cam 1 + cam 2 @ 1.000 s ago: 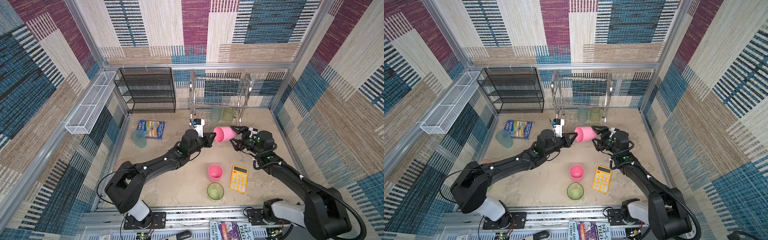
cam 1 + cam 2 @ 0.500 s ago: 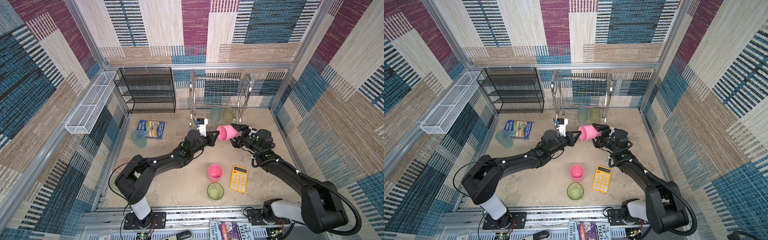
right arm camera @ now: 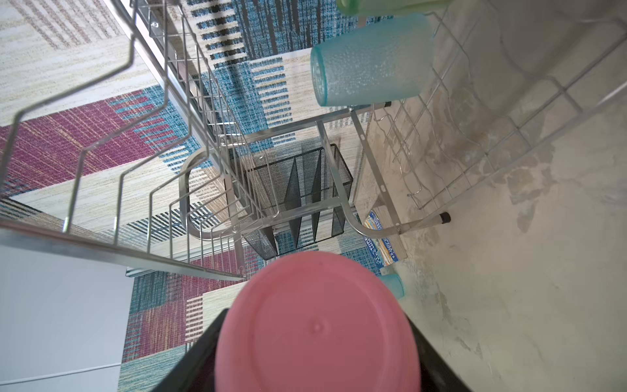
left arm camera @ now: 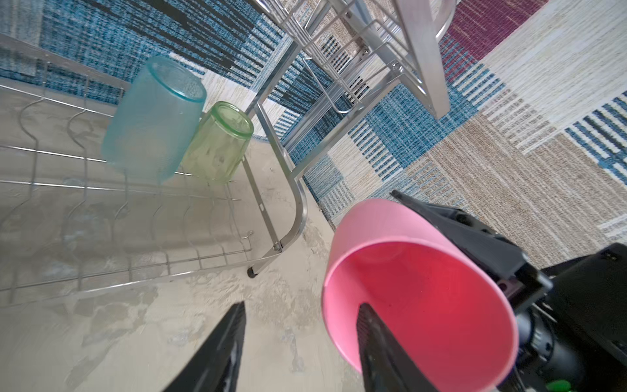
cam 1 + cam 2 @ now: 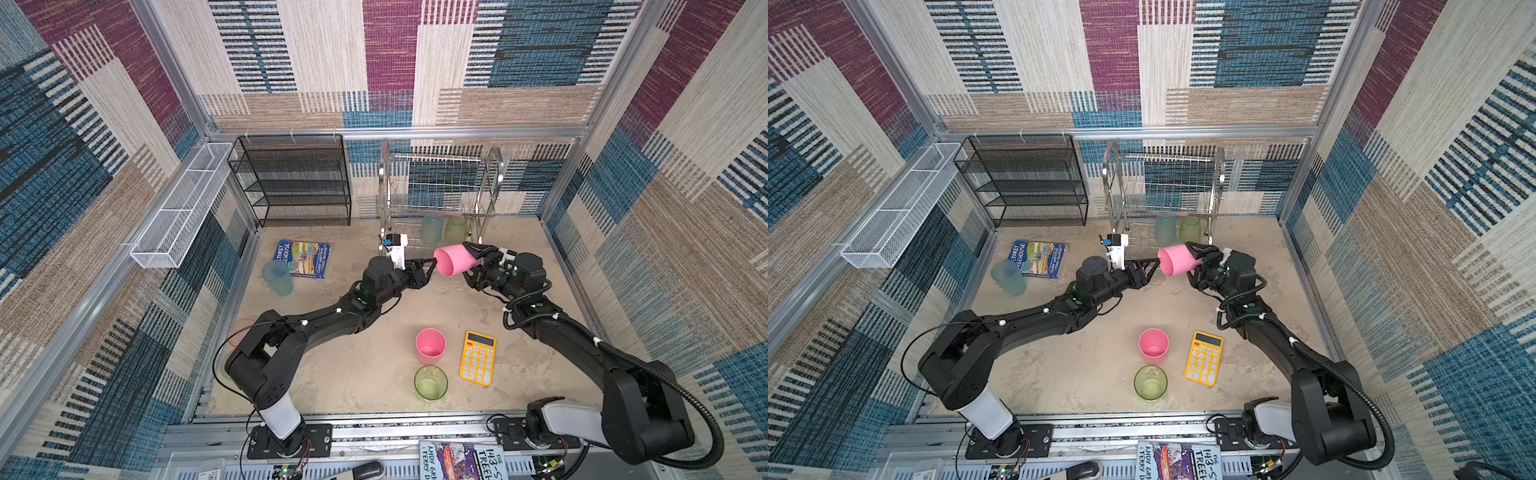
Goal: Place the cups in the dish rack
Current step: 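Open the left gripper and draw it back while right gripper carries cup toward rack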
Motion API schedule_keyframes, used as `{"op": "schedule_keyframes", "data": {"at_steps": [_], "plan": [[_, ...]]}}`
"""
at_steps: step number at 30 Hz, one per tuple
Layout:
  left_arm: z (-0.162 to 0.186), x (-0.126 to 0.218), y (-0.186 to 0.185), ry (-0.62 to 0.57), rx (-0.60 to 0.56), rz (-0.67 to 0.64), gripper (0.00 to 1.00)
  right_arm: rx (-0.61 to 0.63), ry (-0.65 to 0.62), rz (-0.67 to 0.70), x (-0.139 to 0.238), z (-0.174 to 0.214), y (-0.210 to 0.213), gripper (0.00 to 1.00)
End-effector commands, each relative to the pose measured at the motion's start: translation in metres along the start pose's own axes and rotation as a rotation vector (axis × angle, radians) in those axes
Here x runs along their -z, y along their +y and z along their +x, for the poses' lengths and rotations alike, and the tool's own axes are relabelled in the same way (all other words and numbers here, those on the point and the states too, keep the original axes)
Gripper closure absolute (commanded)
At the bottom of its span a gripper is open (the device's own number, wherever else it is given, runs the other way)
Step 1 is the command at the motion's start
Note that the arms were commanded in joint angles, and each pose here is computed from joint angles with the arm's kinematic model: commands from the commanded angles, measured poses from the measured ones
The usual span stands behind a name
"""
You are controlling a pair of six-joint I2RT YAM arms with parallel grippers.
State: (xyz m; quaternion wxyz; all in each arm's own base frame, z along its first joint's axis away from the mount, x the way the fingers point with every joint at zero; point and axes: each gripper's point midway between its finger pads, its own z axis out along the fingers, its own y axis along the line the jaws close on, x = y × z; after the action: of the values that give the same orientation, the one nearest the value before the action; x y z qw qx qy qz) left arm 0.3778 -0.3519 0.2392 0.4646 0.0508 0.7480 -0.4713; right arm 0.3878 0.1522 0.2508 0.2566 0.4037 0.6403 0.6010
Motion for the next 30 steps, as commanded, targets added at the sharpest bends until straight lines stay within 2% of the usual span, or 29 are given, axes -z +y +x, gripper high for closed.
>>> {"op": "schedule_keyframes", "data": {"at_steps": [1, 6, 13, 18, 23, 30], "plan": [[0.009, 0.015, 0.029, 0.080, 0.021, -0.159, 0.39, 0.143, -0.067, 0.004, 0.003, -0.007, 0.010, 0.43], [0.009, 0.057, 0.069, 0.176, 0.074, -0.395, 0.32, 0.341, -0.186, 0.038, 0.006, -0.010, 0.019, 0.43], [-0.015, 0.121, 0.086, 0.235, 0.091, -0.556, 0.15, 0.617, -0.289, 0.068, -0.005, -0.003, 0.023, 0.41], [-0.036, 0.150, 0.070, 0.316, -0.025, -0.570, 0.04, 0.818, -0.331, 0.045, -0.019, 0.009, 0.035, 0.40], [-0.054, 0.164, 0.056, 0.354, -0.122, -0.549, 0.00, 1.029, -0.351, 0.037, -0.040, 0.028, 0.042, 0.40], [-0.068, 0.177, 0.052, 0.342, -0.233, -0.539, 0.01, 1.249, -0.369, 0.051, -0.073, 0.049, 0.032, 0.40]]}}
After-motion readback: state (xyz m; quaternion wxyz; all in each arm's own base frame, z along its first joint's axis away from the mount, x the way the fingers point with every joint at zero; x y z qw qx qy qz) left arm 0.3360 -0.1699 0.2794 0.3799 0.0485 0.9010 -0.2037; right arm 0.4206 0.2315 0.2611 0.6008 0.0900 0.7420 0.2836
